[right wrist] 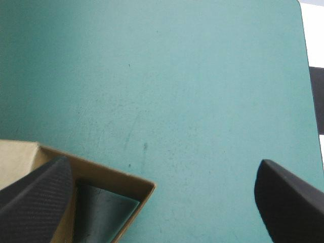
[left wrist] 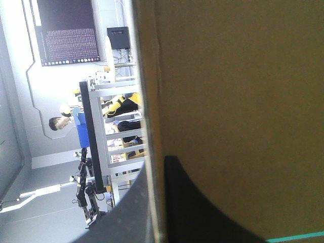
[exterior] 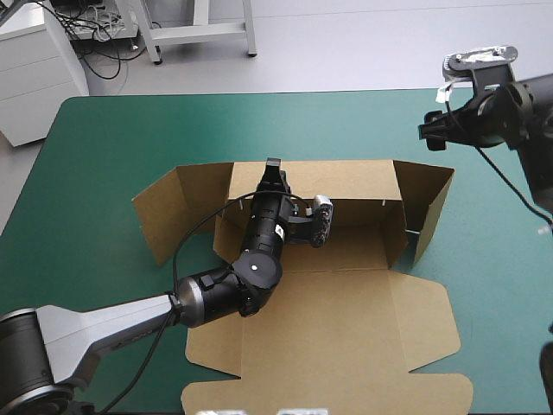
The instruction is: Fold the box
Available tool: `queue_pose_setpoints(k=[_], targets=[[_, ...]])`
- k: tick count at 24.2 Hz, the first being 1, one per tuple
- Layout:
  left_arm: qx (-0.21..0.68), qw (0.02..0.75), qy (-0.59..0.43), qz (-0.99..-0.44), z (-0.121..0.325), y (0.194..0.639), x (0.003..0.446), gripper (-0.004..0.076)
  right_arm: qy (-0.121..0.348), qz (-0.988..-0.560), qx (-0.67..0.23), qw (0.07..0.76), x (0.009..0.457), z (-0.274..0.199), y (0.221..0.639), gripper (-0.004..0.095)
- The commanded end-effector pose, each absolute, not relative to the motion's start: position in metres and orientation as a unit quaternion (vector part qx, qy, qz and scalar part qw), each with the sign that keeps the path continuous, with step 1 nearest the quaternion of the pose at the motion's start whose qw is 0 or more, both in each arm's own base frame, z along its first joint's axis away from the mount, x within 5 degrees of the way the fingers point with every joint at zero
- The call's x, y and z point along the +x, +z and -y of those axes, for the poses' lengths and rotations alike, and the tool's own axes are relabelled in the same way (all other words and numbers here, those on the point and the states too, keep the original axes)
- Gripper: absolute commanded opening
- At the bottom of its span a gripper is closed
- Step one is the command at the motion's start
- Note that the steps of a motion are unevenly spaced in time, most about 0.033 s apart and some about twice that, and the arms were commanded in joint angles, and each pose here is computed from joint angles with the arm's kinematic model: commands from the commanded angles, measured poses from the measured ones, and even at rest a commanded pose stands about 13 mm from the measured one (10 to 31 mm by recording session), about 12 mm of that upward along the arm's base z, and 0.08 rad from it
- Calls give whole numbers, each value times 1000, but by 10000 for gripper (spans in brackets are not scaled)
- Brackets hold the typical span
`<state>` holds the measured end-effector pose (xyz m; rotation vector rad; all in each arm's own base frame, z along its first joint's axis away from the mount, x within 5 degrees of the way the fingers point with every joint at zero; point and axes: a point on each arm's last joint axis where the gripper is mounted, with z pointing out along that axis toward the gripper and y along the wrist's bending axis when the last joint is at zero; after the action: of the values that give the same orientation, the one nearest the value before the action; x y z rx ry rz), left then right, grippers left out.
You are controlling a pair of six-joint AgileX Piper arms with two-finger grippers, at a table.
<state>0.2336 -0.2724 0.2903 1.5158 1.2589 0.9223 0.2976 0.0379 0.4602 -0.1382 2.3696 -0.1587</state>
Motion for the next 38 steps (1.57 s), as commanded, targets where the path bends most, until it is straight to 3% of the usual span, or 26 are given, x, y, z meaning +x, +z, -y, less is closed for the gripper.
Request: queue_pose_setpoints(k=[1,4,15,19,25,38], targets=[[597,489,382,-509,268,312,230,-32,-51,-921,-48,384,321,-22,472,897],[596,489,384,-509,268,312,230,-32,50,-934,-31,353,362,-1,445,897],[596,489,385,-507,268,313,230,-32,68,-964,-32,257,380,18,380,897],[595,489,386,-507,268,313,230,-32,82,-971,-55,219,355,13,361,897],[595,489,386,-508,268,313,230,-32,112,-961,-79,240,326,3,365,897],[595,488,385,-510,267,312,230,-32,151,-930,-152,298,255,-14,328,897]])
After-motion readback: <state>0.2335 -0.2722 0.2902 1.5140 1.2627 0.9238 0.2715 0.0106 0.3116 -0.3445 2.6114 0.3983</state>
